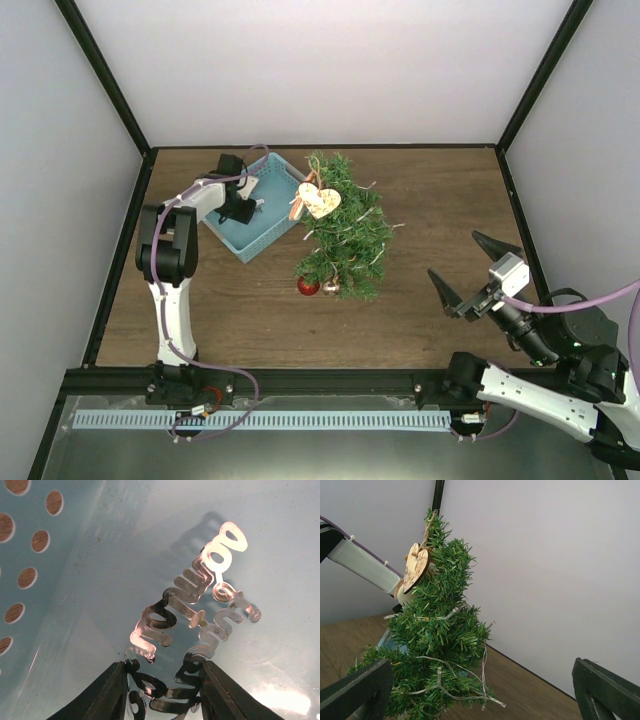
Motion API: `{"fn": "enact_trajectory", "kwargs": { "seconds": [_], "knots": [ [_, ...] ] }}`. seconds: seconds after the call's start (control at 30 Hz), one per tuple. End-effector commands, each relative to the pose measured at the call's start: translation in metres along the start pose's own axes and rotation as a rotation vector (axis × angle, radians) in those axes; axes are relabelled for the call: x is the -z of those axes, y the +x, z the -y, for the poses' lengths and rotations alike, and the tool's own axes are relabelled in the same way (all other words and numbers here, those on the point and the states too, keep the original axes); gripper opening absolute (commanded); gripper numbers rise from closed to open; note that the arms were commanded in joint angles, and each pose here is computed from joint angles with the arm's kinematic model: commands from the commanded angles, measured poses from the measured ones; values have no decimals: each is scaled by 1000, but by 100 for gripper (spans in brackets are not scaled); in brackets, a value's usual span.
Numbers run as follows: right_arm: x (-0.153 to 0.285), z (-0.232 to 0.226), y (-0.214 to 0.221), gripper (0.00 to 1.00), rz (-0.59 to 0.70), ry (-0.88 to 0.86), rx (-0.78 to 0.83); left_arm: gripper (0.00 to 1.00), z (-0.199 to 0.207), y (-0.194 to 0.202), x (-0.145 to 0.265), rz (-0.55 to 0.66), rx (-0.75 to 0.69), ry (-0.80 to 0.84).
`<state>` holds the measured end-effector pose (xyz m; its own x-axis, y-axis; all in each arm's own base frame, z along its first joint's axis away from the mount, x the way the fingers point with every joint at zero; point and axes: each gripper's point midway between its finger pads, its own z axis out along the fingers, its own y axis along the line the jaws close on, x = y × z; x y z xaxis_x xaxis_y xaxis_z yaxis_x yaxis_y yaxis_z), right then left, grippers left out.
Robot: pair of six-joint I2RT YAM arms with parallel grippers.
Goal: Decorate the small christmas tree
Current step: Pick up the decoration item from the storage box.
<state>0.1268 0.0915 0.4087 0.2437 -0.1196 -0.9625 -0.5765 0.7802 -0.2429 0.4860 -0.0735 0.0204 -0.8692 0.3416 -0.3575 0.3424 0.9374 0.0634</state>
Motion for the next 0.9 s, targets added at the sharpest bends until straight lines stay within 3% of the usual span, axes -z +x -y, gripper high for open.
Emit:
{"fn": "enact_trajectory", "kwargs": {
  "seconds": [0.0, 0.87],
  "knots": [
    [7, 8, -7, 100, 33, 27, -9, 40, 6, 32, -4, -109, 1, 8],
    [9, 7, -8, 100, 39, 15, -26, 39, 5, 22, 33, -29, 31, -8]
  ]
}}
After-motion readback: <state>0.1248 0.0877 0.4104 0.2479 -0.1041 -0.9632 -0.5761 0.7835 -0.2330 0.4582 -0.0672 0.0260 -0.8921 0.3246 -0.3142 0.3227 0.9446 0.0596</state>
